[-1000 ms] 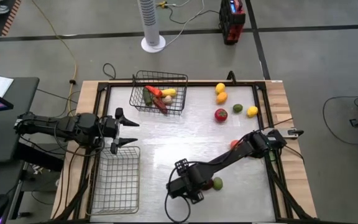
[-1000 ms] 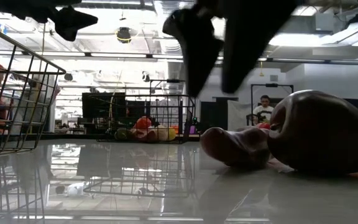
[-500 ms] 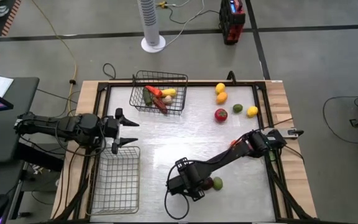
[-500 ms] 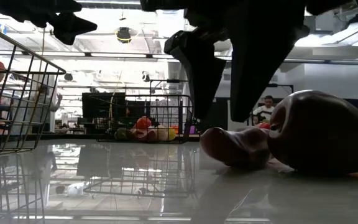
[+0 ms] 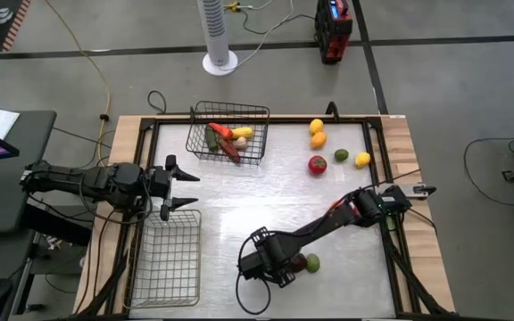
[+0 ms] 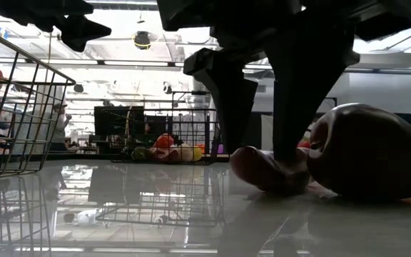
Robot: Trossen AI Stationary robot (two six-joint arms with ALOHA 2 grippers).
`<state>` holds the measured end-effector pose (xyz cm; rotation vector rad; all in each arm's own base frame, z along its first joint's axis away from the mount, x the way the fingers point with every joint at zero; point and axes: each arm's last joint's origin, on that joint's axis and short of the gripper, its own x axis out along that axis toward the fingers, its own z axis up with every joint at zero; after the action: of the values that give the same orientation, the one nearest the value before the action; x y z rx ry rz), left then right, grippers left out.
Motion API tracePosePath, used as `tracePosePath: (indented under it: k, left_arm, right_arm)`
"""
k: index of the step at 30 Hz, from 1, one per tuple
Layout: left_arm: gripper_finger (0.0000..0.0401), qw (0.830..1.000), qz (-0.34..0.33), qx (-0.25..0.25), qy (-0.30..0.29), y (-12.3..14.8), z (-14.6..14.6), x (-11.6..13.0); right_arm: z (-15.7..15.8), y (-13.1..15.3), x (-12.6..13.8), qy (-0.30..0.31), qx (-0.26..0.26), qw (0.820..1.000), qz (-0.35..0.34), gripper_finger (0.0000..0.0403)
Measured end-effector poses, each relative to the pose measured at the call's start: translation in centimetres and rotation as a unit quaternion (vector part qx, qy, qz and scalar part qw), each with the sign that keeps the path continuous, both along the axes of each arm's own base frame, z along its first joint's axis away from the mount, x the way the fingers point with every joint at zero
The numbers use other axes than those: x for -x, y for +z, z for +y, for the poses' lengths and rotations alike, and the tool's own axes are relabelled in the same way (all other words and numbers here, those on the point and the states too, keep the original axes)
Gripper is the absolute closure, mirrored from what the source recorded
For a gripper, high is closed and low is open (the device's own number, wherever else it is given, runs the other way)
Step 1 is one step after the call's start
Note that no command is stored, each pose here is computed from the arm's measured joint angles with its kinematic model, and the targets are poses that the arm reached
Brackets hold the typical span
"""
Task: Sort produce into baskets
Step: Put the red chili pepper into the black wire basket
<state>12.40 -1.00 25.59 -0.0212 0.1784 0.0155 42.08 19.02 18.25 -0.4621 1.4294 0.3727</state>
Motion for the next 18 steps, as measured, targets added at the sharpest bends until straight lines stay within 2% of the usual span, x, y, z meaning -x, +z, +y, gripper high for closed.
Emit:
tracePosePath:
  k: [10, 18]
  left_arm:
    - [0.0122, 1.000, 0.000, 0.001, -0.003, 0.0, 0.0, 0.0]
    - [0.0122, 1.000, 0.000, -0.003, -0.004, 0.0, 0.0, 0.0]
  right_arm:
    - [-1.3, -0.1, -0.3, 0.002, -0.006, 1.000, 0.018, 0.0104]
    - [-1.7, -1.9, 0.5, 0.030, 0.003, 0.998, 0.052, 0.0104]
